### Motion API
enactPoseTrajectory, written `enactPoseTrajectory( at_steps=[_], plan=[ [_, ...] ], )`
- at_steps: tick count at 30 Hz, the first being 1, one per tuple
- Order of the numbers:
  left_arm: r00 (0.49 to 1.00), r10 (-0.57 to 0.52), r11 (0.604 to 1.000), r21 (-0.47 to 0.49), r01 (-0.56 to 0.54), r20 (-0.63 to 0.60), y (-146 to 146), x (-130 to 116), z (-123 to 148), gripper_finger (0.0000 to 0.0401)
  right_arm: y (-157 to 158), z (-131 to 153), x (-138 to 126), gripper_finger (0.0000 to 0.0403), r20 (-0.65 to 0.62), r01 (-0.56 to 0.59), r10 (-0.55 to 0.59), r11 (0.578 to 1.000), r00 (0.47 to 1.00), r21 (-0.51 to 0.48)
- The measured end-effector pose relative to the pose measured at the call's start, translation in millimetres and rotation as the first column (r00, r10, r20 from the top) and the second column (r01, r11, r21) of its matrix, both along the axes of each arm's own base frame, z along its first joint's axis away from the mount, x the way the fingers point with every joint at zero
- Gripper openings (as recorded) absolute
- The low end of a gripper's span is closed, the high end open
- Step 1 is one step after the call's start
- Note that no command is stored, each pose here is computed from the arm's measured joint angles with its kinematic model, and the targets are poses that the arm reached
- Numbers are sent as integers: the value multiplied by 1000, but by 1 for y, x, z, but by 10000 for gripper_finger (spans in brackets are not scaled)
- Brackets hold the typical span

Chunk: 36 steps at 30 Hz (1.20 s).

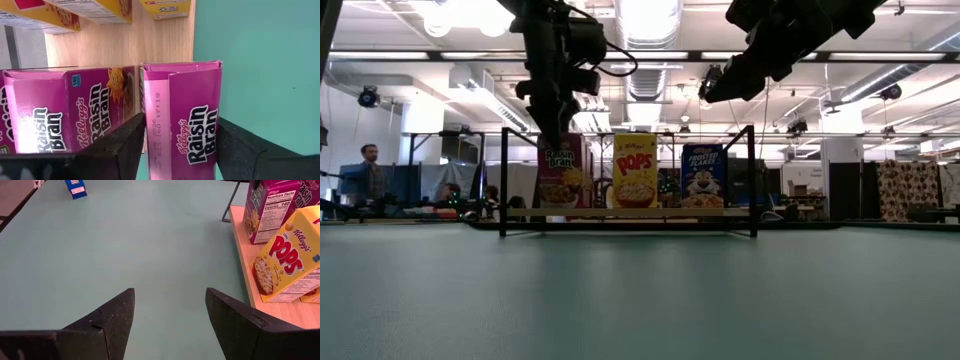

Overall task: Stack cereal on shelf
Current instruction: Put the pink cereal box on the shelf aligned with the other pink cereal boxes

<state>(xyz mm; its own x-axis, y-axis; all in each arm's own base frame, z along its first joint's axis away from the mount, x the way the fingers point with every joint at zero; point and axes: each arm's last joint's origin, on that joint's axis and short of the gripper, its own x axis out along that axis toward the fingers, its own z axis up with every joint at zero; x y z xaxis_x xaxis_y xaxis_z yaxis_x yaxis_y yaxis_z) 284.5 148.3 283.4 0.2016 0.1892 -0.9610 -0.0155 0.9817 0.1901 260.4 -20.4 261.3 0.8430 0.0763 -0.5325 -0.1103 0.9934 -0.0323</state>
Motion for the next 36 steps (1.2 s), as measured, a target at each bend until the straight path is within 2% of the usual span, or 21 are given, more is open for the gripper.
enactPoseTrajectory(
  at_steps=[11, 36],
  plan=[
    [1000, 7, 1000, -2, -7, -1, 1, -1, 0, 149, 0, 0, 0, 233, 0, 0, 0, 1000, 1000, 0],
    [999, 34, 999, -28, -34, -5, 1, -3, 0, 147, 0, 0, 0, 233, 0, 1, -1, 1000, 1000, 1]
  ],
)
